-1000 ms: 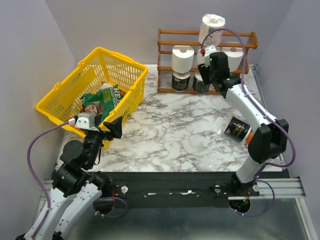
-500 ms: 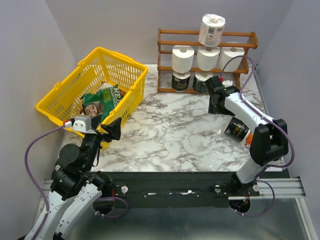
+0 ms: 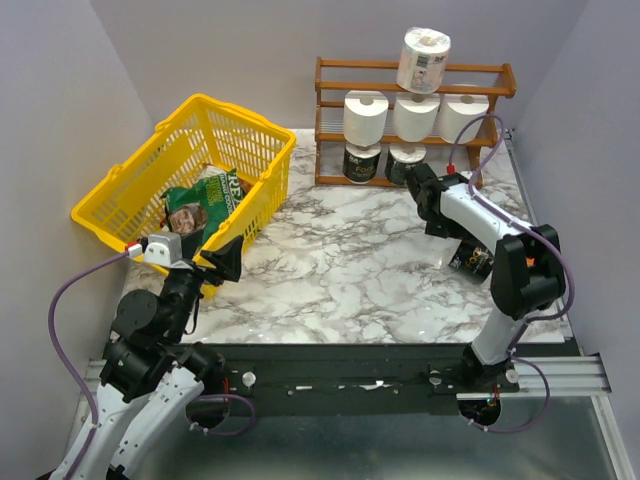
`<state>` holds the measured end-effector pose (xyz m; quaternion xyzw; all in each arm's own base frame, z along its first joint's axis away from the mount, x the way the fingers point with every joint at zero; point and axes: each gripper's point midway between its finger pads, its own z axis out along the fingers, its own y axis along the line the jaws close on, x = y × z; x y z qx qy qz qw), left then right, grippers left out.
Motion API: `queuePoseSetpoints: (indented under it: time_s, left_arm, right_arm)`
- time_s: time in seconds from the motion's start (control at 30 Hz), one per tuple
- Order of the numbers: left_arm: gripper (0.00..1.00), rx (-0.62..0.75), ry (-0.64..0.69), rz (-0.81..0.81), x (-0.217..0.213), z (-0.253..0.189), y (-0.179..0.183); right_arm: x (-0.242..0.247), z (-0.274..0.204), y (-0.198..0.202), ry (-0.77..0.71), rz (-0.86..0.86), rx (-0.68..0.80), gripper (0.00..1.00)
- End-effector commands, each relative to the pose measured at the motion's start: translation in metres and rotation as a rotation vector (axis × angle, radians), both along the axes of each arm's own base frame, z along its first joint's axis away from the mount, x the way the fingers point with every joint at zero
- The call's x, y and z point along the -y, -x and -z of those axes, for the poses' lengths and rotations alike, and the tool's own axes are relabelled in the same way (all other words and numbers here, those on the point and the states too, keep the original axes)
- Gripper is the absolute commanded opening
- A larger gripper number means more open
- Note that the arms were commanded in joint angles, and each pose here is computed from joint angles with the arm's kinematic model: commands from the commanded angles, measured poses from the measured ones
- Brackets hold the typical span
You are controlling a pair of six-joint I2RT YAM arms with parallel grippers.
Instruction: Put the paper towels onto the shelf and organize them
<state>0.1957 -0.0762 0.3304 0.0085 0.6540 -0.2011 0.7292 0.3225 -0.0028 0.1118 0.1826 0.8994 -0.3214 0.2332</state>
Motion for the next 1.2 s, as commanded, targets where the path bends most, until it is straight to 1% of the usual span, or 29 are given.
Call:
queuePoseSetpoints:
  time_s: [0.0,0.07,0.13,0.2,0.23,0.27,0.37,0.47,0.5,0.53,0.63,0.67,0.7,0.77,0.8,0.9,1.0,1.03,1.1,1.13,1.17]
  left_arm:
    - [0.99,0.023,0.022,0.023,0.003,-0.004,0.003]
    - [0.99,0.021,0.022,0.028,0.004,-0.004,0.003]
    - [0.99,0.02,0.022,0.033,0.005,-0.004,0.003]
    - [0.99,0.023,0.023,0.041,0.006,-0.005,0.004]
    - [0.99,0.021,0.02,0.042,0.006,-0.004,0.004]
    - [0.99,0.022,0.022,0.042,0.006,-0.004,0.004]
    - [0.99,0.02,0.019,0.043,0.007,-0.003,0.003]
    - [0.99,0.019,0.019,0.043,0.007,-0.004,0.004]
    - [0.99,0.019,0.019,0.043,0.007,-0.003,0.003]
    - [0.99,0.018,0.018,0.042,0.007,-0.003,0.003]
    - [0.99,0.015,0.017,0.04,0.007,-0.003,0.003]
    - [0.99,0.013,0.015,0.043,0.008,-0.002,0.002]
    - [0.99,0.014,0.016,0.043,0.008,-0.002,0.002]
    - [0.99,0.014,0.016,0.046,0.008,-0.003,0.002]
    - [0.99,0.01,0.014,0.045,0.008,-0.001,0.002]
    - [0.99,0.009,0.012,0.048,0.009,-0.002,0.001]
    - [0.99,0.007,0.011,0.049,0.01,-0.001,0.0]
    - [0.99,0.008,0.011,0.051,0.01,-0.001,0.001]
    - [0.99,0.007,0.009,0.051,0.01,-0.001,0.0]
    - [0.99,0.006,0.009,0.049,0.01,-0.001,0.0]
    - [0.99,0.007,0.009,0.048,0.01,-0.001,0.0]
  right_arm:
    - [0.019,0.001,0.007,0.103,0.091,0.0,0.94]
    - [0.021,0.004,0.009,0.113,0.106,-0.003,0.93]
    - [0.024,0.01,0.015,0.129,0.117,-0.036,0.93]
    - [0.027,0.011,0.017,0.147,0.149,-0.029,0.93]
    - [0.029,0.015,0.021,0.174,0.152,-0.065,0.93]
    - [0.032,0.015,0.022,0.185,0.178,-0.056,0.94]
    - [0.036,0.019,0.023,0.209,0.19,-0.083,0.92]
    - [0.036,0.026,0.022,0.193,0.192,-0.093,0.87]
    - [0.036,0.027,0.021,0.186,0.19,-0.091,0.83]
    - [0.034,0.03,0.018,0.176,0.184,-0.082,0.81]
    - [0.033,0.033,0.017,0.163,0.154,-0.085,0.75]
    - [0.034,0.036,0.019,0.163,0.14,-0.101,0.72]
    - [0.033,0.035,0.019,0.154,0.134,-0.093,0.67]
    - [0.031,0.037,0.017,0.13,0.113,-0.088,0.63]
    - [0.031,0.036,0.017,0.12,0.11,-0.08,0.59]
    - [0.025,0.034,0.013,0.08,0.084,-0.065,0.56]
    - [0.01,0.026,0.004,-0.026,0.032,-0.013,0.54]
    - [-0.003,0.022,-0.002,-0.112,0.007,0.041,0.54]
    - [-0.022,0.015,-0.008,-0.214,-0.067,0.09,0.54]
    - [-0.039,0.017,-0.013,-0.307,-0.106,0.121,0.54]
    - [-0.049,0.003,-0.016,-0.361,-0.141,0.176,0.54]
